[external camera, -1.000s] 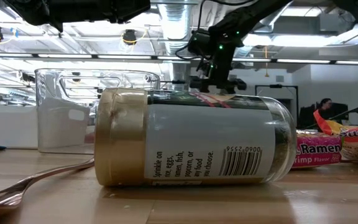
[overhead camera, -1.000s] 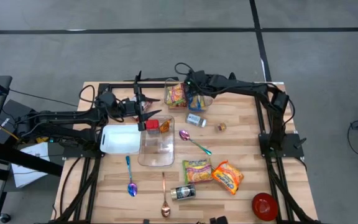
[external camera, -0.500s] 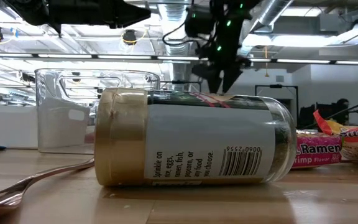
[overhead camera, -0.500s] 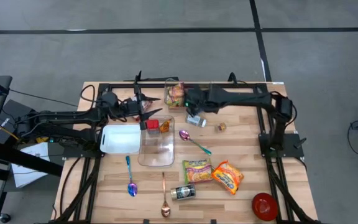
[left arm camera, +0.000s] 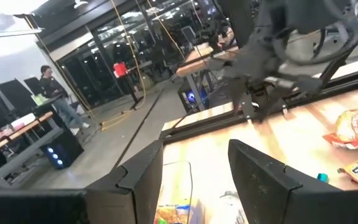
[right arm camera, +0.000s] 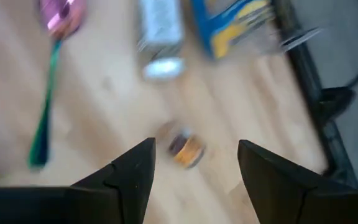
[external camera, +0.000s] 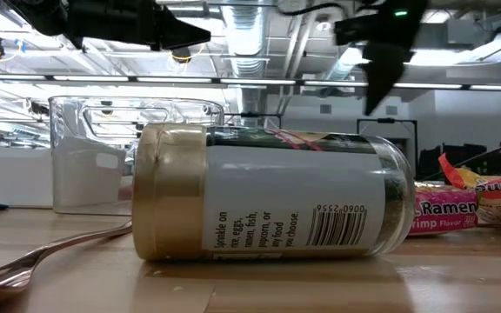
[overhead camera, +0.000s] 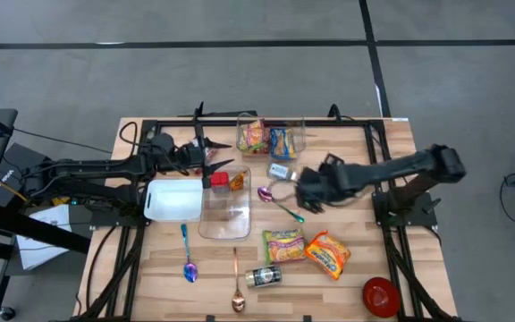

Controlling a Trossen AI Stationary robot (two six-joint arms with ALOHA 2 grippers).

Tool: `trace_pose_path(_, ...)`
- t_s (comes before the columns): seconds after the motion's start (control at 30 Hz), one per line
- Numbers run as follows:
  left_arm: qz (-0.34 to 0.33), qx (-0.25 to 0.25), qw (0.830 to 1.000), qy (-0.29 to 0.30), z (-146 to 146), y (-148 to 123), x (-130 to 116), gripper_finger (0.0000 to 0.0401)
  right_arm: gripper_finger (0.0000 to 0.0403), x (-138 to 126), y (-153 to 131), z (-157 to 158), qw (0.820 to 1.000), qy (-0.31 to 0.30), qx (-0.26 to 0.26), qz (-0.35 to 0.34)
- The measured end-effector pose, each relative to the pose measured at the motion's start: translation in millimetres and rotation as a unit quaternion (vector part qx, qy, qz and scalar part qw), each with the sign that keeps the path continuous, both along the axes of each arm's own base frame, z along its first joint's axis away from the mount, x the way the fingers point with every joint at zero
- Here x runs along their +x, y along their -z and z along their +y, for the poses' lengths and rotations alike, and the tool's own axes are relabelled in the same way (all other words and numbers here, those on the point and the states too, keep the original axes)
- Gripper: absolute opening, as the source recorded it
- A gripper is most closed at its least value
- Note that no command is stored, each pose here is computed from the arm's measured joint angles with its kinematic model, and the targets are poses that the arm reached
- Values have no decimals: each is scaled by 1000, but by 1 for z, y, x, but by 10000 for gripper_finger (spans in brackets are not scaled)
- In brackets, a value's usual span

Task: Pick & Place Food Item
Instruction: Put the orange noodle pack into the top transparent bin

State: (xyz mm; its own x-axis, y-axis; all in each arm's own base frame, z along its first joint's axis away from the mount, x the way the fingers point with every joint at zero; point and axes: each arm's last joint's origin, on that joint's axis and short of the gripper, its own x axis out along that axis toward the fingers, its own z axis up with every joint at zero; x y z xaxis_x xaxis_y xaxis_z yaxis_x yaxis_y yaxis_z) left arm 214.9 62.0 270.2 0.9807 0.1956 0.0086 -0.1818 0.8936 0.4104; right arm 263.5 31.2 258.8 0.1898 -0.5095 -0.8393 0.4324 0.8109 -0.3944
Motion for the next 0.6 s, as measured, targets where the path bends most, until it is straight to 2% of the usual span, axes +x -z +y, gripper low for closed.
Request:
trace_pose_path(0.17, 6, -10, 1000, 0, 0, 2, 0, 176, 222, -35, 13, 25, 997, -34, 52, -53)
trace_pose_path(0.3, 9, -22, 1000, 0, 0, 3, 0, 176, 220, -51, 26, 35, 989, -51, 113, -86)
trace_pose_path(0.47, 11, -23, 1000, 0, 0, 3, 0, 176, 209, -57, 47, 43, 970, -72, 223, -66)
trace_pose_path(0.6, 11, -23, 1000, 1, 0, 3, 0, 176, 193, -58, 52, 53, 951, -83, 295, -45)
